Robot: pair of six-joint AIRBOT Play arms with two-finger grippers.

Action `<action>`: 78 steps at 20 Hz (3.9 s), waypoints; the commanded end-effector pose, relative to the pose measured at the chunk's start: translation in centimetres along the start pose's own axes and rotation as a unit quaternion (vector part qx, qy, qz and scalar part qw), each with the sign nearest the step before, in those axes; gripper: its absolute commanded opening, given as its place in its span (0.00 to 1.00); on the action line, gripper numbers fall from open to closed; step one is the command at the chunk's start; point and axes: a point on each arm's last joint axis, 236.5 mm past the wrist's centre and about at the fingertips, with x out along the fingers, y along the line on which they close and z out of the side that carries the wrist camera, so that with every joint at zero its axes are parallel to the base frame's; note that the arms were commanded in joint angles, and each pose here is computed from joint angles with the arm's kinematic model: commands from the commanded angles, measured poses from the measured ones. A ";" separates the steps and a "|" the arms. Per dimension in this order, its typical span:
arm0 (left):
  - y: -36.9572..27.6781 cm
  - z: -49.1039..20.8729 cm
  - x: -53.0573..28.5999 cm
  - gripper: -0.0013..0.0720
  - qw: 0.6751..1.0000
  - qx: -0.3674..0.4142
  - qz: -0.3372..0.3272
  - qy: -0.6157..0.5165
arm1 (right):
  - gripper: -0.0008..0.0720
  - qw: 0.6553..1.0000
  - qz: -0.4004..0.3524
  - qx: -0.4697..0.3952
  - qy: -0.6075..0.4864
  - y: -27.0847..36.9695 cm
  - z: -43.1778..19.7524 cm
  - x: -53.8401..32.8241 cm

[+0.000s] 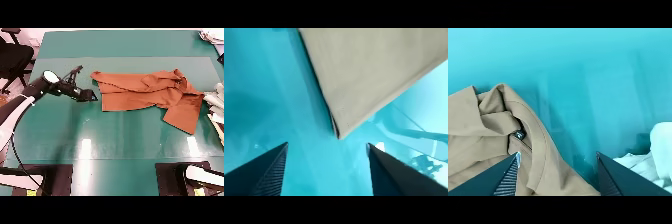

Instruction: Fold the shirts.

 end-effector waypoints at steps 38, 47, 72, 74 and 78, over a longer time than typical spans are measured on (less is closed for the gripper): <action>4.5 -0.2 -3.0 0.05 0.998 -0.001 0.061 -0.020 | 0.77 0.986 0.019 0.062 0.153 -1.7 -10.9 2.7; 5.8 -2.8 -5.1 0.05 0.994 0.031 0.094 0.034 | 0.77 0.956 0.082 -0.049 0.278 2.0 -22.6 6.3; 5.7 -2.5 -5.0 0.05 0.995 0.031 0.093 0.028 | 0.76 0.902 0.167 0.237 0.320 1.4 -30.4 7.4; 5.6 -2.5 -5.0 0.05 0.995 0.030 0.090 0.027 | 0.76 0.906 0.164 0.238 0.310 1.2 -30.1 7.7; 5.6 -2.5 -5.0 0.05 0.995 0.029 0.090 0.027 | 0.75 0.911 0.185 0.251 0.271 1.9 -28.1 8.5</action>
